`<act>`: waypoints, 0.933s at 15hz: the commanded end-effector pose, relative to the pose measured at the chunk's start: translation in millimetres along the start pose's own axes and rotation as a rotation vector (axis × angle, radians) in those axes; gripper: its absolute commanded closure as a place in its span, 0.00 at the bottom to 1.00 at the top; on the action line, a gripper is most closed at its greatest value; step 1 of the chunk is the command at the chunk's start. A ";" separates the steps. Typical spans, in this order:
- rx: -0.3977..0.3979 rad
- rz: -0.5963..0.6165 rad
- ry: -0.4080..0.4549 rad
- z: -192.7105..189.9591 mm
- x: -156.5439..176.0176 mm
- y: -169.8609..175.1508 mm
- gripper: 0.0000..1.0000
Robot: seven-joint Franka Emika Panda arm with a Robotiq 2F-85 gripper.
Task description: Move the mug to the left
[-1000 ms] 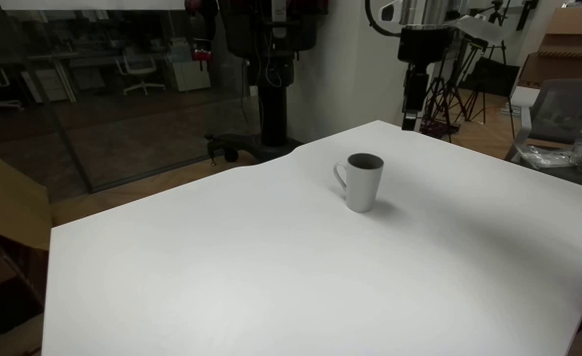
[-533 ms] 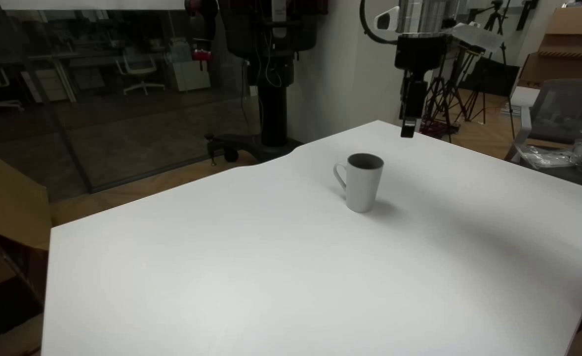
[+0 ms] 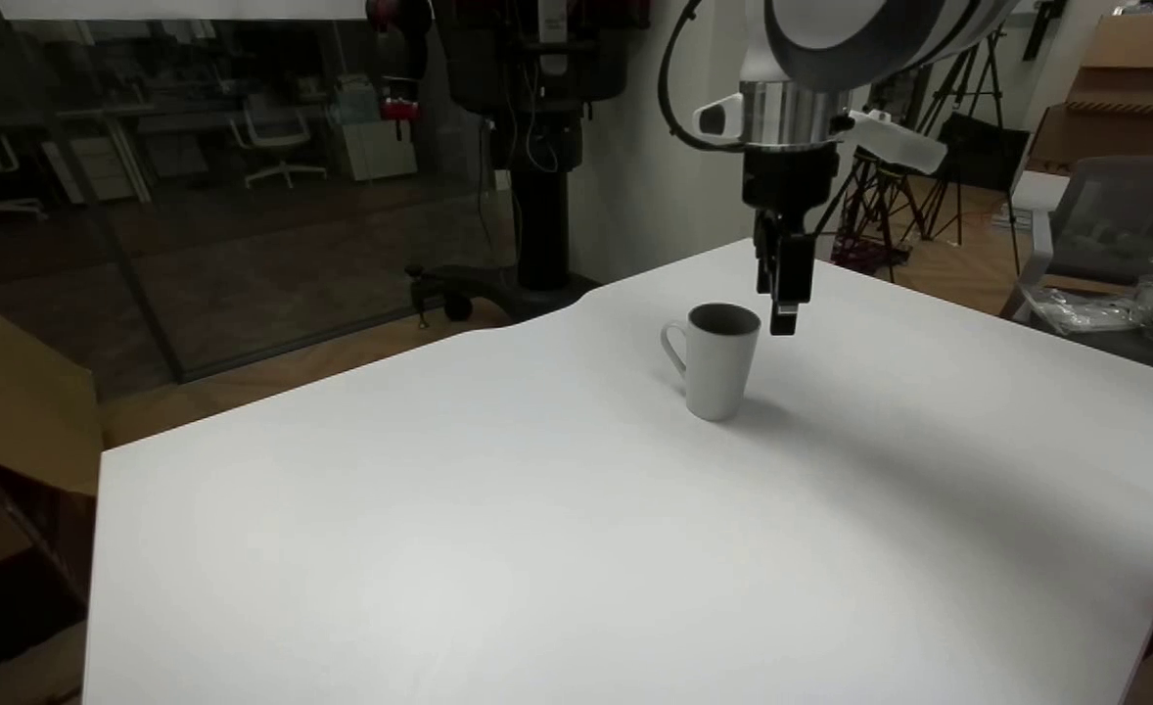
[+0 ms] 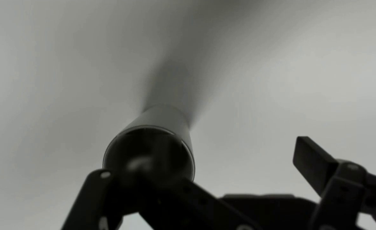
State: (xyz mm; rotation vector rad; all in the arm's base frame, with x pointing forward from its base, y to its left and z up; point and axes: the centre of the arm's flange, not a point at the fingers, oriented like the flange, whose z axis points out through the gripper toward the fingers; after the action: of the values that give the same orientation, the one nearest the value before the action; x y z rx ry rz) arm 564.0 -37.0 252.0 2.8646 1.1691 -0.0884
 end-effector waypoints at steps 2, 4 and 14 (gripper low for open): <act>-0.001 0.000 0.000 1.7 1.1 1.8 0.00; -0.045 0.032 0.022 6.5 8.8 7.3 0.00; -0.078 0.046 0.066 49.6 46.5 33.5 0.00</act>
State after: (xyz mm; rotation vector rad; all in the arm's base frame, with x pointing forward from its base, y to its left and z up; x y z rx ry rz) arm 597.3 -34.5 209.3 2.8247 1.1228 0.0521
